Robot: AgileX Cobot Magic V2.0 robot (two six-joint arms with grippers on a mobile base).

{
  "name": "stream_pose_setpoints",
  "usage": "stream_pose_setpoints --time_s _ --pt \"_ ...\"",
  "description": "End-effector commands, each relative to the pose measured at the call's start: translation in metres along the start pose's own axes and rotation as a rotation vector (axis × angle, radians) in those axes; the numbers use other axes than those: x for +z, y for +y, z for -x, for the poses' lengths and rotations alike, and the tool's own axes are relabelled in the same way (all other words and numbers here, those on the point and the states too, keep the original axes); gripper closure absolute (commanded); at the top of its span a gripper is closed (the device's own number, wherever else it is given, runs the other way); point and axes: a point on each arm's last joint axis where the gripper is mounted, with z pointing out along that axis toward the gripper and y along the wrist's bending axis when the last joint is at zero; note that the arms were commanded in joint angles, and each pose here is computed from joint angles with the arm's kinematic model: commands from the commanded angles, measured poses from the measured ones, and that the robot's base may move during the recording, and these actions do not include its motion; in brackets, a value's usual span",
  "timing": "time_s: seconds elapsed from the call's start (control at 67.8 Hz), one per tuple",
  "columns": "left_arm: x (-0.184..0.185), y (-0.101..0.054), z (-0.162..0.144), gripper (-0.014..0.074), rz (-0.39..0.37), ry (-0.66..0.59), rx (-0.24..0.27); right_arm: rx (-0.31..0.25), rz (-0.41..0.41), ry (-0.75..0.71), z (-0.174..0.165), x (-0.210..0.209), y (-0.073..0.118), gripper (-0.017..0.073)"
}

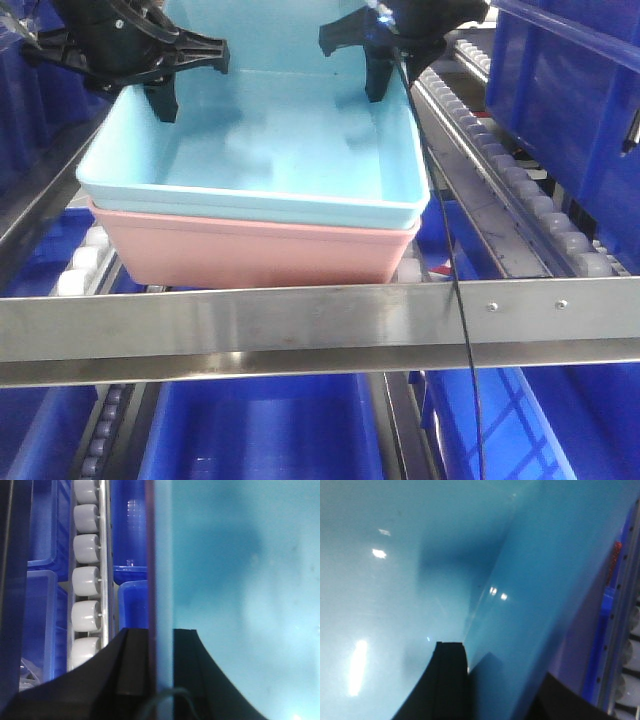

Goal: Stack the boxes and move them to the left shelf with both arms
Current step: 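Lower the held stack onto the roller-track shelf with both grippers, then push the stack farther along the rollers with both grippers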

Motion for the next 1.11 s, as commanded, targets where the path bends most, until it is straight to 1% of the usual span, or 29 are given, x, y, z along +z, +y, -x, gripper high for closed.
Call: stream_pose_setpoints --time_s 0.0,0.147,0.206,0.251,0.324,0.369,0.413,0.442,0.516,0.56,0.619,0.693,0.811,0.899,1.091 --pt "-0.031 -0.035 0.041 0.0596 -0.274 -0.311 -0.003 0.052 0.187 -0.158 0.024 -0.039 0.033 0.0503" --pt "-0.031 -0.035 0.041 0.0591 -0.274 -0.311 -0.003 0.051 0.187 -0.155 0.023 -0.039 0.033 0.0484" --pt "-0.031 -0.035 0.041 0.058 -0.274 -0.311 -0.003 0.051 0.187 -0.153 0.023 -0.039 0.033 0.0435" --pt "-0.031 -0.036 0.041 0.0548 -0.274 -0.311 -0.004 0.051 0.187 -0.15 0.023 -0.039 0.033 0.0362" --pt "-0.031 -0.036 0.041 0.0466 -0.274 -0.311 -0.004 0.051 0.186 -0.148 0.023 -0.039 0.033 0.022" --pt "-0.031 -0.035 0.041 0.0385 -0.273 -0.31 -0.004 0.051 0.186 -0.147 0.023 -0.039 0.033 0.0118" --pt "-0.031 -0.035 0.041 0.0321 -0.273 -0.31 -0.004 0.051 0.185 -0.143 0.022 -0.039 0.033 0.0054" --pt "-0.031 -0.035 0.041 0.0257 -0.273 -0.31 -0.004 0.051 0.185 -0.14 0.022 -0.039 0.033 0.0002" --pt "-0.031 -0.035 0.041 0.0143 -0.269 -0.306 -0.004 0.049 0.182 -0.127 0.021 -0.038 0.032 -0.0062" --pt "-0.03 -0.035 0.04 0.0088 -0.263 -0.3 -0.004 0.043 0.176 -0.119 0.02 -0.038 0.032 -0.0066" --pt "-0.031 -0.034 0.04 0.0056 -0.257 -0.295 -0.004 0.039 0.171 -0.112 0.019 -0.039 0.031 -0.0066" --pt "-0.035 -0.033 0.042 0.0055 -0.249 -0.294 -0.006 0.04 0.171 -0.113 0.02 -0.042 0.031 -0.0066" --pt "-0.044 -0.029 0.045 0.0055 -0.224 -0.298 0.009 0.041 0.172 -0.126 0.023 -0.051 0.029 -0.0066" --pt "-0.051 -0.026 0.048 0.0056 -0.21 -0.301 0.01 0.042 0.171 -0.13 0.024 -0.059 0.027 -0.0066" --pt "-0.063 -0.019 0.05 0.0059 -0.156 -0.282 0.018 -0.004 0.102 -0.12 0.025 -0.076 0.018 -0.0066"
